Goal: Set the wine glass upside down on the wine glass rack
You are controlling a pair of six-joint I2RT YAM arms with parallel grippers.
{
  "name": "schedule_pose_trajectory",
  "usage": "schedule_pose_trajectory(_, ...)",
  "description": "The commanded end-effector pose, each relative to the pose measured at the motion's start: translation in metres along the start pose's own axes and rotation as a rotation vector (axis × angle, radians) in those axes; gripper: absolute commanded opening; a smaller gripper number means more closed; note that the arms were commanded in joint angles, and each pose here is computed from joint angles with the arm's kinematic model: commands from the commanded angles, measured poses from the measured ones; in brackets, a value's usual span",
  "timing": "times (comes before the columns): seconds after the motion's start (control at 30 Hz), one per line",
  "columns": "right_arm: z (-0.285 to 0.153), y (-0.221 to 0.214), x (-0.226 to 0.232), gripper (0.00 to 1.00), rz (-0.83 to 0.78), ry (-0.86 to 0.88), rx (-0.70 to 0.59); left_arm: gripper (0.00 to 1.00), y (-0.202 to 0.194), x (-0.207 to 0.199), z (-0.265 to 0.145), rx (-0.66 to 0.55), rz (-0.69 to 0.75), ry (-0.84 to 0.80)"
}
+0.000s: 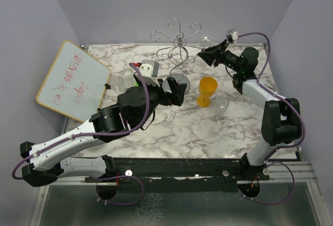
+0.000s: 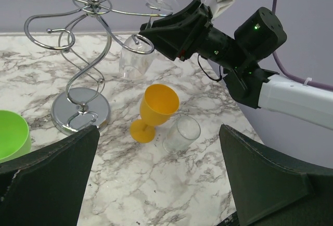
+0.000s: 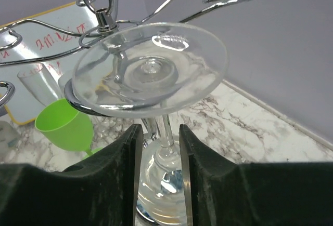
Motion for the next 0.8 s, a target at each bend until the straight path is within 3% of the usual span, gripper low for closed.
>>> schedule_pose_trajectory(0.0,-0.008,0.002,0.008,0.42,-0.020,0.023,0.004,0.99,0.004,-0.003,-0.001,-0.005,0.002,-0.012)
schedule_pose_trajectory(0.37,-0.032,0.014,0.030,0.65,0.006,-0.067,-0.016,0.99,0.008,0.000,-0.011,-0.009,-0.002,-0.037)
schedule_pose_trajectory(0.6,-0.066,0.009,0.039,0.67,0.078,-0.267,-0.001,0.99,0.002,0.006,-0.021,0.035,0.053,-0.063)
schedule_pose_trajectory(0.77,-0.108,0.006,0.042,0.67,0.210,-0.565,-0.006,0.99,-0.009,0.007,-0.029,0.065,0.070,-0.108)
Point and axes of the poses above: each gripper's point midway between its finger pads, its own z axis out along the fingers, its own x axis along the line the jaws close on, y = z × x, the point moved 4 cm from there along -z, back along the fingers, and after that the axes turned 8 degrees about z, right-handed, at the moved point
